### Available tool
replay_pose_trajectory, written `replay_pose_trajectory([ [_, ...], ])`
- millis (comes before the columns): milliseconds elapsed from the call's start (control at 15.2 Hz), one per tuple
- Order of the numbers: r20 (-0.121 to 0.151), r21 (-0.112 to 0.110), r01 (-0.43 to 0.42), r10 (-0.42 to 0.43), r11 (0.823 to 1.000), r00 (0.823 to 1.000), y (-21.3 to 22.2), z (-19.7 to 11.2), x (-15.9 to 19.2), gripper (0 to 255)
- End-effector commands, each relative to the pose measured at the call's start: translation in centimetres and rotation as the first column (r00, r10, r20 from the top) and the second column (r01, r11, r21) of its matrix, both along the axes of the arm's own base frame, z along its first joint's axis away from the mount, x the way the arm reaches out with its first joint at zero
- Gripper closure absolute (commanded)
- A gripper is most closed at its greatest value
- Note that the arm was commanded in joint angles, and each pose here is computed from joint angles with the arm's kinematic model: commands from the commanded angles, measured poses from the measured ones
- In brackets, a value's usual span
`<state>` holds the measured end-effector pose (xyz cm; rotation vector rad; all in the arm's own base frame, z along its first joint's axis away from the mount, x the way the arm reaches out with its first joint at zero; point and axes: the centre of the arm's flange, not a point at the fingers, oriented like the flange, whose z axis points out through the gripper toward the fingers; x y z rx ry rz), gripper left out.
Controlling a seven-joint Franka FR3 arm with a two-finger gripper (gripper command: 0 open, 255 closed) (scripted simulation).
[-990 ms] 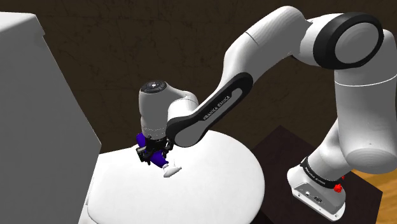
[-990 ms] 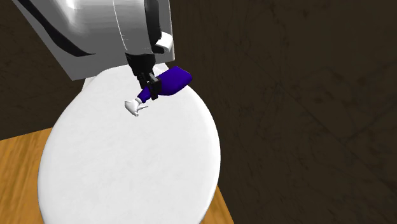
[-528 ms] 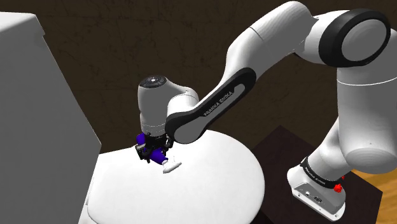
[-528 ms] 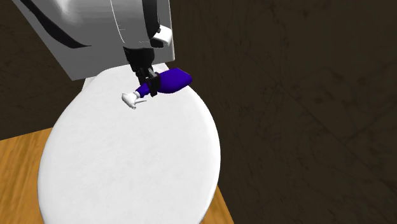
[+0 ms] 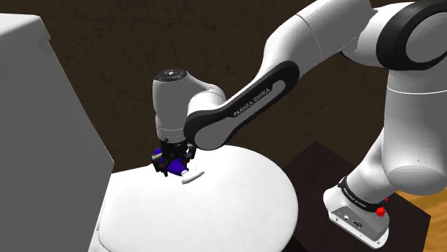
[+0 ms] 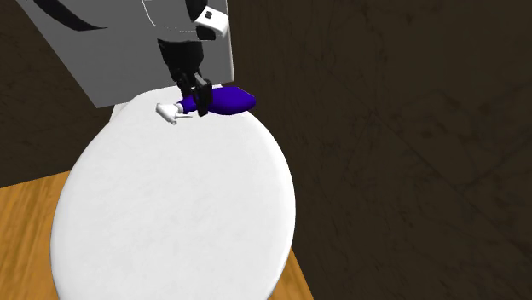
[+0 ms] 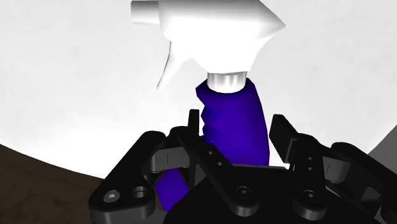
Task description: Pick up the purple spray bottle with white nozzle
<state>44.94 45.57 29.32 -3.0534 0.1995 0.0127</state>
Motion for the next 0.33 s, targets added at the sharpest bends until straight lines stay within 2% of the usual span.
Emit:
replay_pose_trajectory([
  [0,0.000,0.000,0.000,0.000,1.000,1.000,0.1,1.1,-0.1,255],
  [264,0.000,0.000,0.000,0.000,1.000,1.000,0.1,2.2,-0.1,255],
])
